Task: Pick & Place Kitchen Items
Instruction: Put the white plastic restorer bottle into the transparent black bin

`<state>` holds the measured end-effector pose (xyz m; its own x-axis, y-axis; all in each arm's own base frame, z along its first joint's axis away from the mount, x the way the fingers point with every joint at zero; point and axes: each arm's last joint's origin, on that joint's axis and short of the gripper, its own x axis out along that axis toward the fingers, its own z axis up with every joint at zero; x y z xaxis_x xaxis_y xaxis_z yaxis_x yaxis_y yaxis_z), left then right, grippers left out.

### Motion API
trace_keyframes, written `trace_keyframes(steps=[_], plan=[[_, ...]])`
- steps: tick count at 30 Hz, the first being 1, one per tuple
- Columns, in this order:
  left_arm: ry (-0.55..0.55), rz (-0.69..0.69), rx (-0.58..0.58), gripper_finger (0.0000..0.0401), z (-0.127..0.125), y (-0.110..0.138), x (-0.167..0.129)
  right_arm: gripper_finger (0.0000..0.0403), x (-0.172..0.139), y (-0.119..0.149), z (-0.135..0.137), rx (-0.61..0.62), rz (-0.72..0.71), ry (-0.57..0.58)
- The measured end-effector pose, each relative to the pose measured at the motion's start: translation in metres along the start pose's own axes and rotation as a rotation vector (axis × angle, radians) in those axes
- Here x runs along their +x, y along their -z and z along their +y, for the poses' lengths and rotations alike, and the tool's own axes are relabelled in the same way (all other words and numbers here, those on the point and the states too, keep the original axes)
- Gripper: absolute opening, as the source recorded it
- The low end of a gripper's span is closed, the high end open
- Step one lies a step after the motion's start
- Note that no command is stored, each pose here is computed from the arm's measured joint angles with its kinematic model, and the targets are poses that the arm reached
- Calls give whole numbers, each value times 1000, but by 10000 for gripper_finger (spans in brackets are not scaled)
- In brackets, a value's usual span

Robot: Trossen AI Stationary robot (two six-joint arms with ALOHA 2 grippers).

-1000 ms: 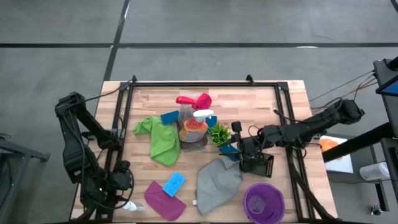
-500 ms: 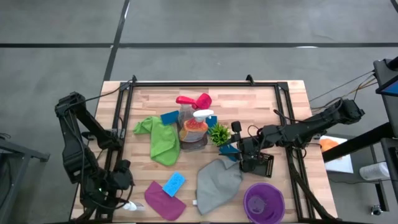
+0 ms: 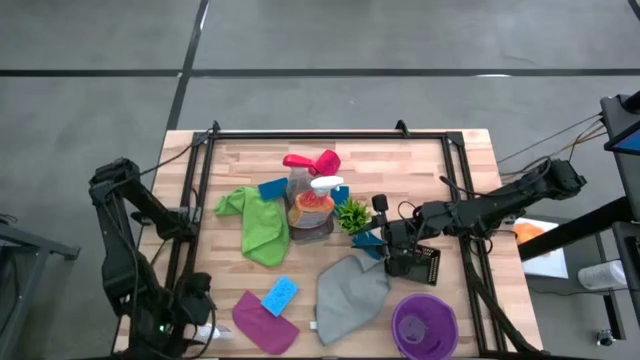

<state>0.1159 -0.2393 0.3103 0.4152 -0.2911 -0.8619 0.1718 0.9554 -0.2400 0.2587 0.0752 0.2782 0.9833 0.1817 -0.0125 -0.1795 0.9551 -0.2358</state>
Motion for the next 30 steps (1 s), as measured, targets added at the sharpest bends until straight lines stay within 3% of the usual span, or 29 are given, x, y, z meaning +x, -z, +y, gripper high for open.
trace_keyframes(steps=[7,21,30], plan=[[-33,35,24,353,-17,2,16,126,0,0,1,14,-1,-2],[-80,131,53,293,-21,8,38,126,0,1,1,22,9,-3],[-77,159,47,215,-19,9,34,126,0,2,2,25,23,-6]])
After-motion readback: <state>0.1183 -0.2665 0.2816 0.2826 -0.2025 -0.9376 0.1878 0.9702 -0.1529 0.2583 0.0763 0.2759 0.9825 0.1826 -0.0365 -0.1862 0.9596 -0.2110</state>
